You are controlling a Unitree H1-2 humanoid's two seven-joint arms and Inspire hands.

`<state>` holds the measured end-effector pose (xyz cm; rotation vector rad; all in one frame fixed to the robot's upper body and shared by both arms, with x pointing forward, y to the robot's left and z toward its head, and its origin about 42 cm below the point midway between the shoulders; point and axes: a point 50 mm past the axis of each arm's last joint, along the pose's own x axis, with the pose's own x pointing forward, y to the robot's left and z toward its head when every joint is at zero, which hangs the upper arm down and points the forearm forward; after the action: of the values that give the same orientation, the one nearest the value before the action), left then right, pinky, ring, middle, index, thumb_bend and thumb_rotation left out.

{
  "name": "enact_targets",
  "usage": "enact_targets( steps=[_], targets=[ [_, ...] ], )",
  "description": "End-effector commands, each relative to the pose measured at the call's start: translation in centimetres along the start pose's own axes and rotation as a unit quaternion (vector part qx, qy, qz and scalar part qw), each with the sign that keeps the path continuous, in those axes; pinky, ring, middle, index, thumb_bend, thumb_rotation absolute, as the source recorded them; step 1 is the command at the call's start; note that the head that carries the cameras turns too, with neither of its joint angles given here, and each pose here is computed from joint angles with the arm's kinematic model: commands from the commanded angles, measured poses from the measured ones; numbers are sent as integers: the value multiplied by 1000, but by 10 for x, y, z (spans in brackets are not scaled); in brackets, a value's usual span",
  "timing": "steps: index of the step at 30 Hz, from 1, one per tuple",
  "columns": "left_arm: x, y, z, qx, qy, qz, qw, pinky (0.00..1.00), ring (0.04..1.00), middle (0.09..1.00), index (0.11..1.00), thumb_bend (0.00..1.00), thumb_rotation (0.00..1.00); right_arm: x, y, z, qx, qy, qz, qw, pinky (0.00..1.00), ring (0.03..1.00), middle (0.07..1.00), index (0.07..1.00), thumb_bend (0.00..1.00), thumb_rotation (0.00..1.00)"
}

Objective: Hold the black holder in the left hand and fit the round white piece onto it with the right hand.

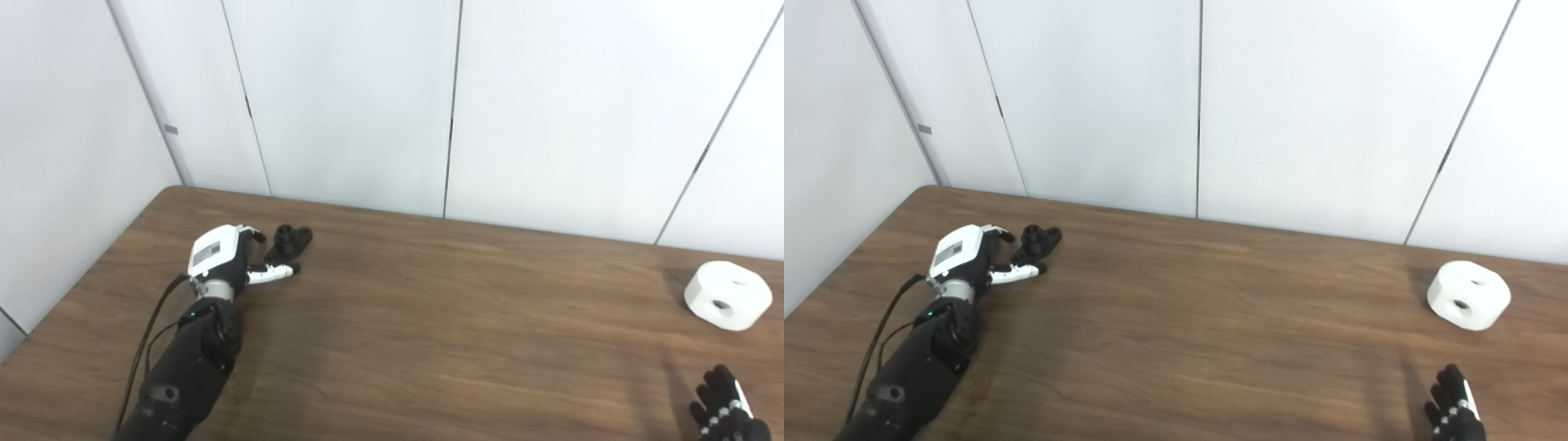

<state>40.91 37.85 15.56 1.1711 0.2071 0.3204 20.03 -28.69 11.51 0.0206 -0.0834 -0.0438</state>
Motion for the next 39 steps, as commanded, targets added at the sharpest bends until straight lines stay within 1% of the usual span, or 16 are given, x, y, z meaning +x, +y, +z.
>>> enact_targets(
  steps=[1, 3, 8, 11, 18, 27, 30, 37, 39],
  targets=[
    [15, 25, 16, -4, -28, 43, 999, 948, 946, 905, 751, 872, 493, -7, 8, -1, 13, -1, -4, 1000, 1000, 1000, 1000, 1000, 530, 1000],
    [14, 24, 18, -4, -30, 44, 999, 944, 945, 901, 745, 872, 482, -7, 8, 0, 13, -4, -1, 1000, 1000, 1000, 1000, 1000, 522, 1000],
    [15, 20, 18, -1, -32, 42, 999, 940, 945, 900, 737, 876, 500, -8, 9, 0, 9, -4, -2, 1000, 1000, 1000, 998, 1000, 511, 1000],
    [14, 16, 20, -4, -33, 41, 999, 950, 946, 901, 732, 869, 491, -8, 9, -1, 6, -3, -3, 1000, 1000, 1000, 997, 1000, 523, 1000],
    [16, 10, 21, -4, -36, 44, 998, 940, 935, 893, 718, 860, 481, -9, 10, -1, 4, -5, -5, 1000, 1000, 1000, 995, 1000, 549, 1000],
    [16, 10, 19, 0, -22, 38, 999, 939, 945, 893, 713, 865, 496, -10, 9, 2, 7, -3, -11, 1000, 1000, 1000, 992, 1000, 557, 1000],
    [16, 10, 19, 5, -15, 37, 999, 939, 947, 897, 715, 866, 505, -10, 9, 2, 9, -4, -7, 1000, 1000, 1000, 997, 1000, 549, 1000],
    [15, 10, 16, 4, -11, 37, 999, 932, 943, 890, 691, 852, 453, -10, 9, 3, 14, -9, -5, 1000, 1000, 1000, 999, 1000, 519, 1000],
    [15, 11, 16, 3, -9, 37, 999, 939, 945, 888, 678, 840, 421, -10, 8, 3, 11, -8, -4, 1000, 1000, 1000, 997, 1000, 520, 1000]
  ],
)
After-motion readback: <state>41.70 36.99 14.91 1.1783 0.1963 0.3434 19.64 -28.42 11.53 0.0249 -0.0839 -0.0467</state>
